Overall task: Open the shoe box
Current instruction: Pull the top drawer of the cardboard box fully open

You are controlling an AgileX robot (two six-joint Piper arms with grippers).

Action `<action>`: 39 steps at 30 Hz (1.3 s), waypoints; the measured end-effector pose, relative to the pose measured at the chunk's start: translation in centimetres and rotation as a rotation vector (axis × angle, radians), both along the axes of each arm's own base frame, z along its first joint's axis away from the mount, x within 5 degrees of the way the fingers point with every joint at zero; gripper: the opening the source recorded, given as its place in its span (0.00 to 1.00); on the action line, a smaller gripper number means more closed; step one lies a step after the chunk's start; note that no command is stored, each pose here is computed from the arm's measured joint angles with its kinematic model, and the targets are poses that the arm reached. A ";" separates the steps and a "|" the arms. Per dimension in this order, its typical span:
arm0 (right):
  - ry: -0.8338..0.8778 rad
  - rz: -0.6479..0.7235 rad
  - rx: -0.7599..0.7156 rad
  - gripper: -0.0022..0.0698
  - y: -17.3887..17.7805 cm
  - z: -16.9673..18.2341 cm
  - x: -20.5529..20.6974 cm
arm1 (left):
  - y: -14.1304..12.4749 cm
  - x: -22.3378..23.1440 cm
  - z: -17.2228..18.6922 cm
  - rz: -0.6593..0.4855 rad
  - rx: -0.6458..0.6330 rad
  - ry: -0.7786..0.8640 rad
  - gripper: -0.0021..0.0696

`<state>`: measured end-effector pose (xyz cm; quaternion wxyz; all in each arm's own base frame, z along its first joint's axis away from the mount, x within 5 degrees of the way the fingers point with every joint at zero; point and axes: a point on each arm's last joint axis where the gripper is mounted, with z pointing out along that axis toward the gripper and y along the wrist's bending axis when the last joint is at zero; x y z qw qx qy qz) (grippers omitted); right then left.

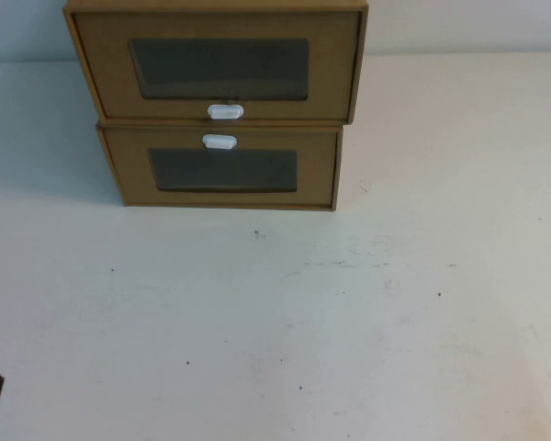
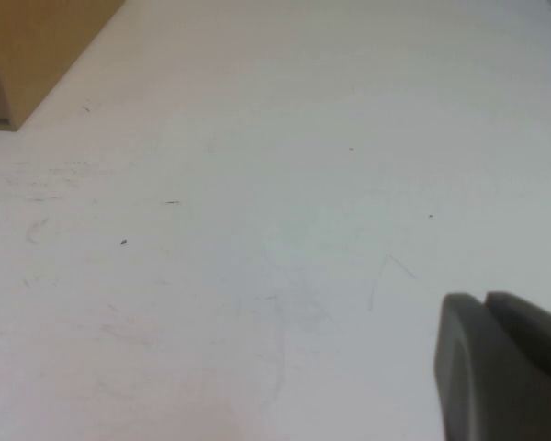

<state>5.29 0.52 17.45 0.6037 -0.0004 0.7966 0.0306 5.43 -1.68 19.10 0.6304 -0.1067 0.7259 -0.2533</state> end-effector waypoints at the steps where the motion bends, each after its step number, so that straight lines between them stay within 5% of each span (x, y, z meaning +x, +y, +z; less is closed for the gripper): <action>1: 0.000 0.000 0.000 0.01 0.0 0.0 0.0 | 0.0 0.0 0.1 0.008 -0.035 -0.008 0.02; 11: 0.000 0.000 0.000 0.01 0.0 0.0 0.0 | 0.1 0.0 2.4 0.013 -0.082 -0.050 0.02; 19: 0.000 0.000 0.000 0.01 0.0 0.0 0.0 | -1.6 3.5 9.8 -0.174 0.225 0.202 0.02; 27: 0.000 0.000 0.000 0.01 0.0 0.0 0.0 | -3.5 11.7 18.9 -0.360 0.488 0.243 0.02; 39: 0.000 0.000 0.000 0.01 0.0 0.0 0.0 | -6.5 26.3 29.2 -0.509 0.599 0.099 0.02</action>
